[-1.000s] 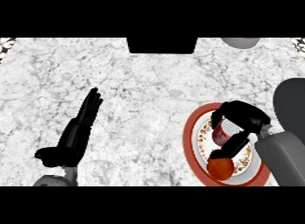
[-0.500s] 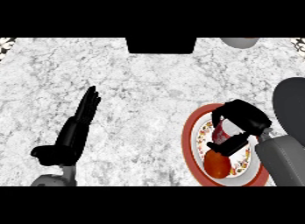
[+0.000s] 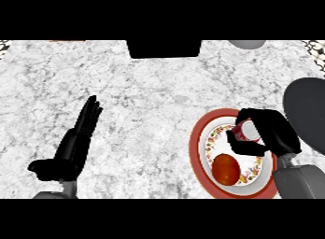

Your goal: Pick the can from the plate and place it in the pan

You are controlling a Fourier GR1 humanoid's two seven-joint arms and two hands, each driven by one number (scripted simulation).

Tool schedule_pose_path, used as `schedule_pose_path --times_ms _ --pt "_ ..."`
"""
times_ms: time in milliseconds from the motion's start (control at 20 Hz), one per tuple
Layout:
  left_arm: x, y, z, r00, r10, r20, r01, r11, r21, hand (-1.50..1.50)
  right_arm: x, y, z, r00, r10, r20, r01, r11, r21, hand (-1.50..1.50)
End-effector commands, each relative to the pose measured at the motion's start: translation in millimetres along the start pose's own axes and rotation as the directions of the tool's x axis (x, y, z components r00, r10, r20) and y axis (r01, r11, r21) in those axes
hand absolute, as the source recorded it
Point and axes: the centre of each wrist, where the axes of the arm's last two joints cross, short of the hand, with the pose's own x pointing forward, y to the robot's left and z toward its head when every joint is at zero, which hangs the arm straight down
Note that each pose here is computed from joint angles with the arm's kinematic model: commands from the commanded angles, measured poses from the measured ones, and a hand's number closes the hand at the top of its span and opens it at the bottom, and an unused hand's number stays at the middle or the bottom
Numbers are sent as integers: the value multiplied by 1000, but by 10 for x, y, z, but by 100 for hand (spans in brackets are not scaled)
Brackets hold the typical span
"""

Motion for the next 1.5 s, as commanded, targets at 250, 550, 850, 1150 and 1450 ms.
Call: schedule_pose_path --times_ms 250,550,850,1150,1450 --pt "-37 -113 -33 1000 12 -4 -12 1000 -6 0 601 -556 682 979 -142 -149 61 893 -446 150" --pt "-29 -185 92 1000 6 20 -6 999 -38 0 535 -731 885 929 -295 -222 129 824 -552 150" --pt "12 -15 -110 1000 -12 11 12 999 -30 0 -56 -892 725 875 -428 -227 189 732 -654 150" --pt "102 -64 -165 999 -14 30 15 1000 -28 0 -707 -634 778 885 -367 -287 68 713 -698 150" --pt "-111 13 -105 1000 15 20 -14 998 -59 0 -1346 -964 455 885 -286 -368 -122 620 -775 150"
